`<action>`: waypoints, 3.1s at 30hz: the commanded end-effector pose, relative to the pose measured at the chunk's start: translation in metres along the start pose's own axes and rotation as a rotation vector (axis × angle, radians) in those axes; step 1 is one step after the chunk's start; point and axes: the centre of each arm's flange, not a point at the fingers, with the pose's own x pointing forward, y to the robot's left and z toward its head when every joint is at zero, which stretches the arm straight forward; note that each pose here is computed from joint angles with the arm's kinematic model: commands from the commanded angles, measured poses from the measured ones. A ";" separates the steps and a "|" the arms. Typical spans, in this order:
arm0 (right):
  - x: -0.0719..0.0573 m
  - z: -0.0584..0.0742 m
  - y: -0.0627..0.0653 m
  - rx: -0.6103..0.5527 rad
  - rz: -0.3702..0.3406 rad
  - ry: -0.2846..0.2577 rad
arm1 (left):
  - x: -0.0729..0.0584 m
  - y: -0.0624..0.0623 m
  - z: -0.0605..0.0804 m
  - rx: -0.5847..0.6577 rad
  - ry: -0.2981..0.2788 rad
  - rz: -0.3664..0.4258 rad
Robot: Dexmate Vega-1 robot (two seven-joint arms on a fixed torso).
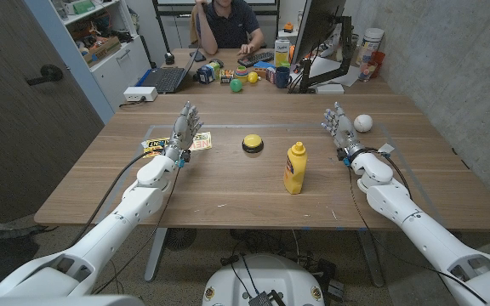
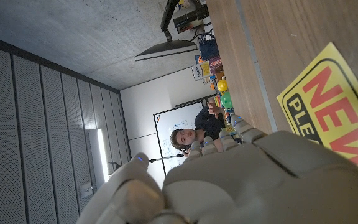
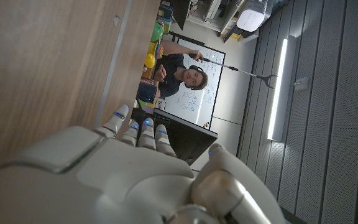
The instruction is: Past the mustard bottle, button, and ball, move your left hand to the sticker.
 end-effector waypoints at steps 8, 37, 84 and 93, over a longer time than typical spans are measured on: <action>0.011 -0.011 -0.003 0.024 -0.008 0.021 | 0.014 0.005 0.012 0.018 -0.112 0.010; 0.015 -0.015 -0.003 0.023 0.006 0.024 | -0.035 0.018 0.107 0.795 -0.486 0.515; 0.010 -0.017 0.004 0.047 -0.003 0.032 | -0.022 0.050 0.111 1.699 0.081 0.474; 0.005 -0.020 0.006 0.055 -0.013 0.037 | -0.017 0.066 0.084 1.628 0.209 0.394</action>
